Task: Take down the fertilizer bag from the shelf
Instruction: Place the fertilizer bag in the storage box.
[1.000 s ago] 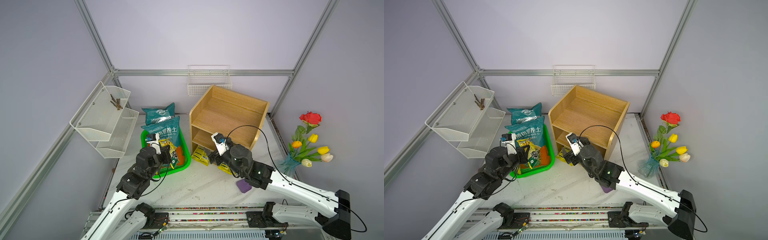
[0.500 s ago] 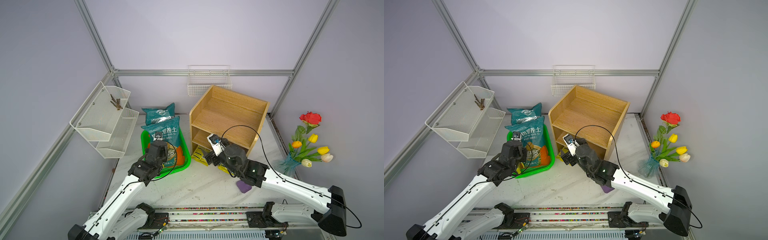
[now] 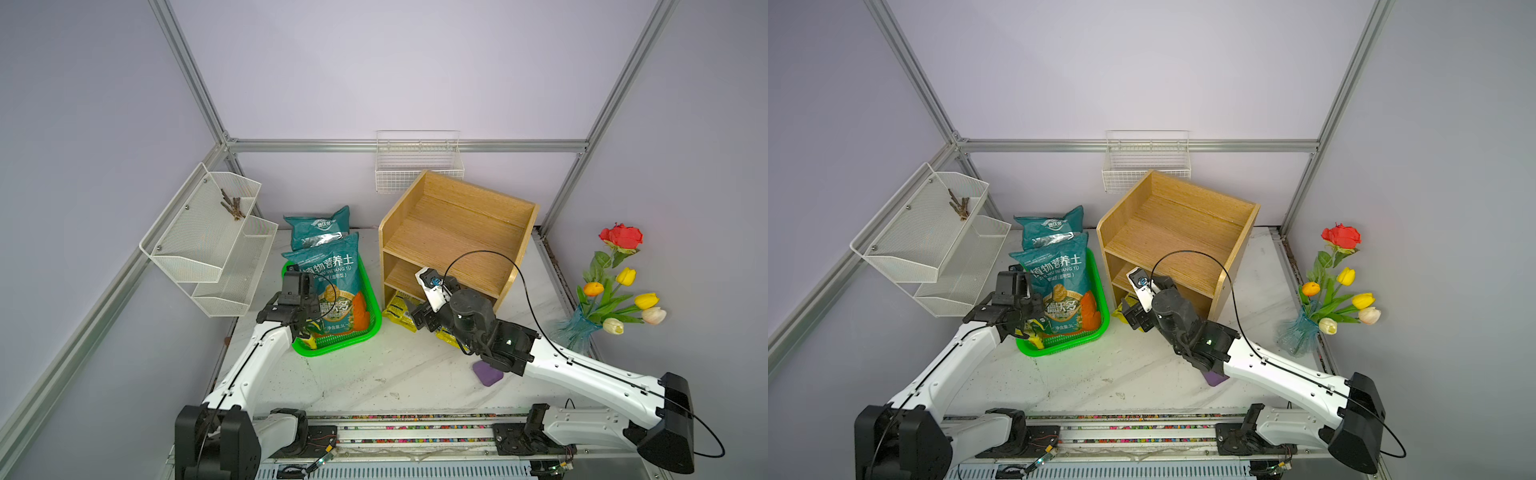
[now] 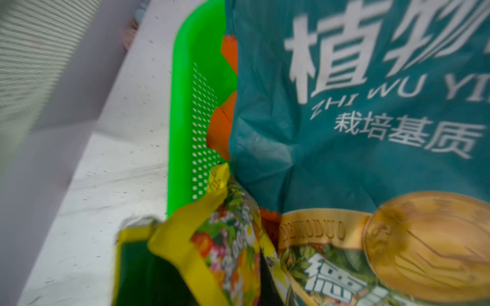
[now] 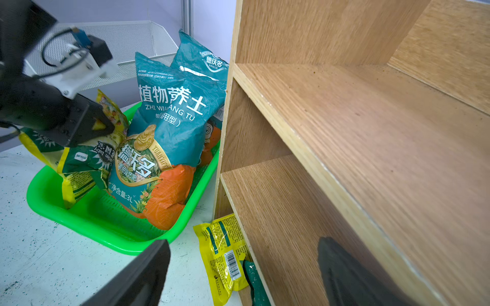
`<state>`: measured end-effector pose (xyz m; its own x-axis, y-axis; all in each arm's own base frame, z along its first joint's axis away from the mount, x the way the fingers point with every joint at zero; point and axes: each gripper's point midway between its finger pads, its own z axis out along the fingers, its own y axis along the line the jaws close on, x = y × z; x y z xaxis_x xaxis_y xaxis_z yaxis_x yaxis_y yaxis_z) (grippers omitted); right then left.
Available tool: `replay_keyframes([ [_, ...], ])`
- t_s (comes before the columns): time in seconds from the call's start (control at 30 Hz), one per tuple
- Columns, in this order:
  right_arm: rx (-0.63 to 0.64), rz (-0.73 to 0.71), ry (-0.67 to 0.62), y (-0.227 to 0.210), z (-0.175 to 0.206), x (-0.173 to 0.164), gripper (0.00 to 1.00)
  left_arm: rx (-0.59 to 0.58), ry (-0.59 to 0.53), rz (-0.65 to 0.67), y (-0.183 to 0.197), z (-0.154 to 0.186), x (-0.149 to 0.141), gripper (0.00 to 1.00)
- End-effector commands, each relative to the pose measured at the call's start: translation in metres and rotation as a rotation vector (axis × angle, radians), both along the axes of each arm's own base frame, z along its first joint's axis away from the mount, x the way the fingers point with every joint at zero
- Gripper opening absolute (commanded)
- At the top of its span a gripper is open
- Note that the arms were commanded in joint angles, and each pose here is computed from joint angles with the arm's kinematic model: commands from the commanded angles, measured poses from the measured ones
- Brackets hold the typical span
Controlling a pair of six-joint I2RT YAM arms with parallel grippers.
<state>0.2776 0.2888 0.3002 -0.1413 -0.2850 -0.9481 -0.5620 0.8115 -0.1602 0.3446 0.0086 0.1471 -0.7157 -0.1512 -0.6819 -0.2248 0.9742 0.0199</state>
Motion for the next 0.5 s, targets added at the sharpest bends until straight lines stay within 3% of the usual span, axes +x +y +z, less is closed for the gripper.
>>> replay_keyframes([
  [0.0, 0.009, -0.016, -0.011, -0.007, 0.006, -0.002, 0.93, -0.127, 0.184, -0.072, -0.025, -0.045, -0.008, 0.0],
  [0.13, 0.012, -0.029, -0.018, -0.012, 0.007, -0.003, 0.93, -0.137, 0.34, -0.097, -0.03, -0.079, -0.012, 0.0],
  [0.27, 0.009, -0.041, -0.03, -0.019, 0.008, -0.005, 0.94, -0.11, 0.376, -0.089, -0.026, -0.079, -0.011, 0.0],
  [0.3, 0.004, -0.044, -0.032, -0.02, 0.008, -0.005, 0.94, -0.101, 0.357, -0.081, -0.024, -0.073, -0.009, 0.14],
  [0.4, -0.013, -0.044, -0.035, -0.021, 0.009, -0.005, 0.94, -0.073, 0.282, -0.043, -0.016, -0.047, -0.004, 0.95],
  [0.47, -0.026, -0.039, -0.031, -0.02, 0.008, -0.005, 0.94, -0.069, 0.21, -0.029, -0.013, -0.019, 0.0, 1.0],
])
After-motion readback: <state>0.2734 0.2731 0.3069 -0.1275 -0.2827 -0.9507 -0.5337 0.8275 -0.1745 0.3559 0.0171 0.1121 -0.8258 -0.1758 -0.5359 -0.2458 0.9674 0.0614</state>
